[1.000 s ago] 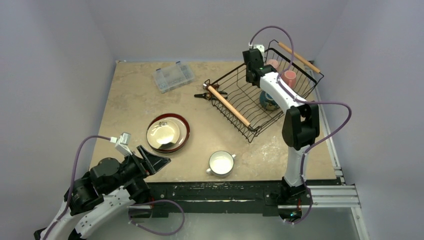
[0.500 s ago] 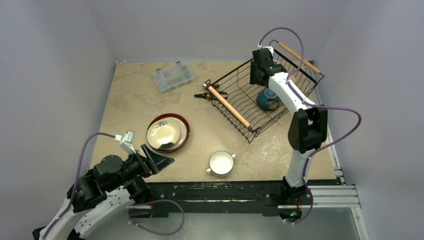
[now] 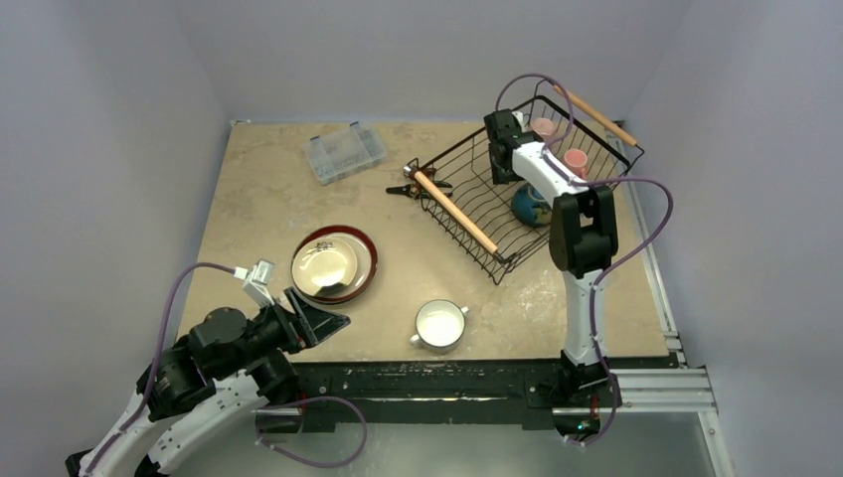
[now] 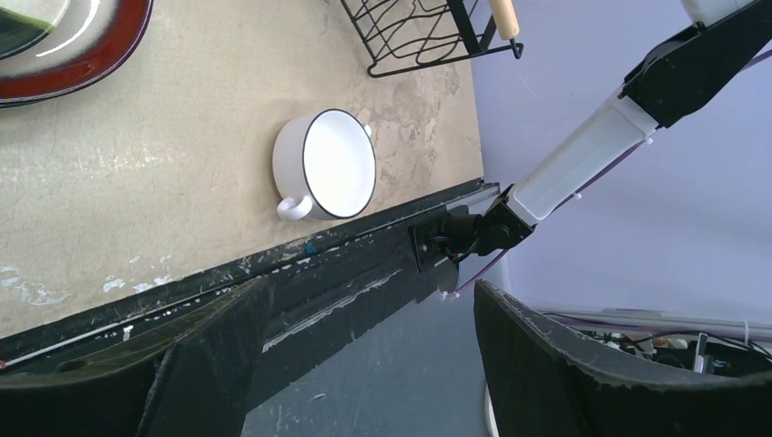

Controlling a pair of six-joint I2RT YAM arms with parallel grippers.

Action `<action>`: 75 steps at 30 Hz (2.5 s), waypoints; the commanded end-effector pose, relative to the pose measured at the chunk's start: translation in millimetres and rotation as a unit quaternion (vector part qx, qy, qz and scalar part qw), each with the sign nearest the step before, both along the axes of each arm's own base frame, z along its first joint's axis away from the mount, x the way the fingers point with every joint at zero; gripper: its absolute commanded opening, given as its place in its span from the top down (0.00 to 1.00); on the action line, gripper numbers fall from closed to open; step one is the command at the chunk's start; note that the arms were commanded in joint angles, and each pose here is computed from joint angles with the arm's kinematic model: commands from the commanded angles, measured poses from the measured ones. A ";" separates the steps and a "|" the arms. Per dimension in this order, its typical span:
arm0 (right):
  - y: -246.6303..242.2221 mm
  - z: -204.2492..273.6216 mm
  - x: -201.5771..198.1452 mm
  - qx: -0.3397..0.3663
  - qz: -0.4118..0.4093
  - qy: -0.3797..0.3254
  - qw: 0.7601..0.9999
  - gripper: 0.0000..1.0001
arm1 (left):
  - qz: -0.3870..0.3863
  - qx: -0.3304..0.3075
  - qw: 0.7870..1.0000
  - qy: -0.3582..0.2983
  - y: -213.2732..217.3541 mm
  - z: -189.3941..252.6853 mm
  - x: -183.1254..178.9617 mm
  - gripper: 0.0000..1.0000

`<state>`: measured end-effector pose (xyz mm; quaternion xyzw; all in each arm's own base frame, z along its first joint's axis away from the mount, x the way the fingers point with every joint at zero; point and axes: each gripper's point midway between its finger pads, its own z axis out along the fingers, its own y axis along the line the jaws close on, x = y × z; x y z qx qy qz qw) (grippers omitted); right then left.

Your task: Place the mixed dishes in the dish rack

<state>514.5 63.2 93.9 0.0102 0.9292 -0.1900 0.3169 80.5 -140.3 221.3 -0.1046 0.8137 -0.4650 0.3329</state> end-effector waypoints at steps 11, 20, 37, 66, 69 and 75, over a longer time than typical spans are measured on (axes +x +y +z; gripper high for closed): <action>-43.6 26.2 -41.8 -0.087 -0.073 -0.003 0.994 0.38 | -0.018 -0.014 1.000 0.004 -10.9 2.5 -0.8 0.20; -30.7 75.5 -41.3 -0.034 -0.067 -0.045 0.996 0.31 | -0.044 -0.007 0.999 0.022 -18.1 -9.5 -7.5 0.08; 107.7 227.8 -230.1 0.391 0.211 -0.238 0.864 0.15 | -0.143 0.035 0.984 0.096 -77.2 -55.3 -3.1 0.01; 52.7 194.3 -335.2 0.442 0.163 -0.256 0.844 0.12 | -0.261 0.407 0.873 0.067 -154.9 -133.9 82.4 0.40; 51.4 190.2 -336.8 0.442 0.159 -0.254 0.845 0.12 | -0.255 0.448 0.854 0.071 -155.9 -150.5 88.0 0.48; 48.5 183.9 -340.2 0.442 0.150 -0.246 0.850 0.12 | -0.258 0.498 0.825 0.071 -160.5 -171.8 85.9 0.57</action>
